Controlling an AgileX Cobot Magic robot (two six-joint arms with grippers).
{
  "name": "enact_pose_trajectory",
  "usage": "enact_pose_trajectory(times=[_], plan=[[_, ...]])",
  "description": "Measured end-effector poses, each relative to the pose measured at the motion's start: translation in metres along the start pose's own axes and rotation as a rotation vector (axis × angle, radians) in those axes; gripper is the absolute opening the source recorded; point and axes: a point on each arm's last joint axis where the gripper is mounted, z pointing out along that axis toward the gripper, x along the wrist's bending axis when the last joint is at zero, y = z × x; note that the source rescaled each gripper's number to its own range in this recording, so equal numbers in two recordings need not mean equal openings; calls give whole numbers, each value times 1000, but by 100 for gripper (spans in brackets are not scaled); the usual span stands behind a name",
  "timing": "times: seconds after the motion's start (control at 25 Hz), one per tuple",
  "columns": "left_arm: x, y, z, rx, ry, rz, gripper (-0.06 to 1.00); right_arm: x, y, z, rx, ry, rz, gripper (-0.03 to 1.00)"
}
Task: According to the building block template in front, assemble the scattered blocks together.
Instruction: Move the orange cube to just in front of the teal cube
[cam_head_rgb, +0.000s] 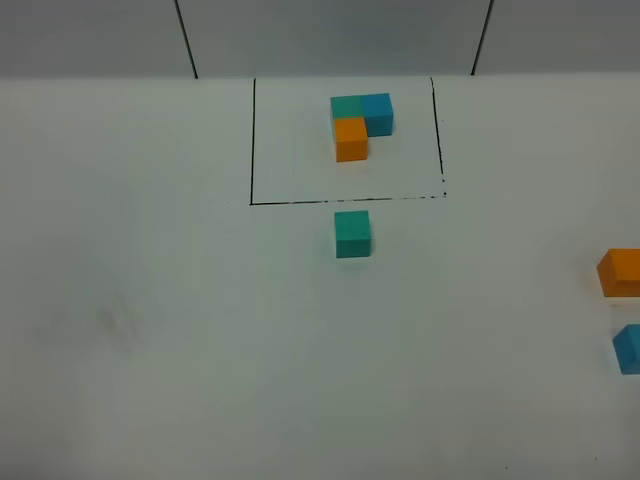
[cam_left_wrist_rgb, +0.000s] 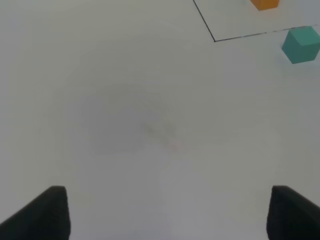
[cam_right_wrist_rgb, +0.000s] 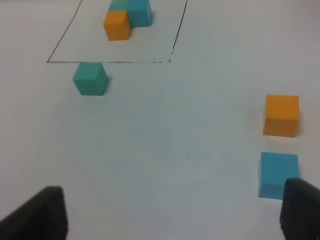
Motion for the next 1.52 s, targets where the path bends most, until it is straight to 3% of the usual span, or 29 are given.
enact_pose_trajectory(times=[1.04, 1.2, 1.36, 1.52], plan=[[0, 0, 0, 0, 0, 1, 77, 0, 0, 0, 0, -3, 10, 73], [0, 0, 0, 0, 0, 1, 77, -1, 2, 2, 6, -7, 66, 73], [0, 0, 0, 0, 0, 1, 77, -5, 18, 24, 123, -61, 184, 73], [0, 0, 0, 1, 0, 1, 77, -12, 42, 63, 307, -133, 237, 73]])
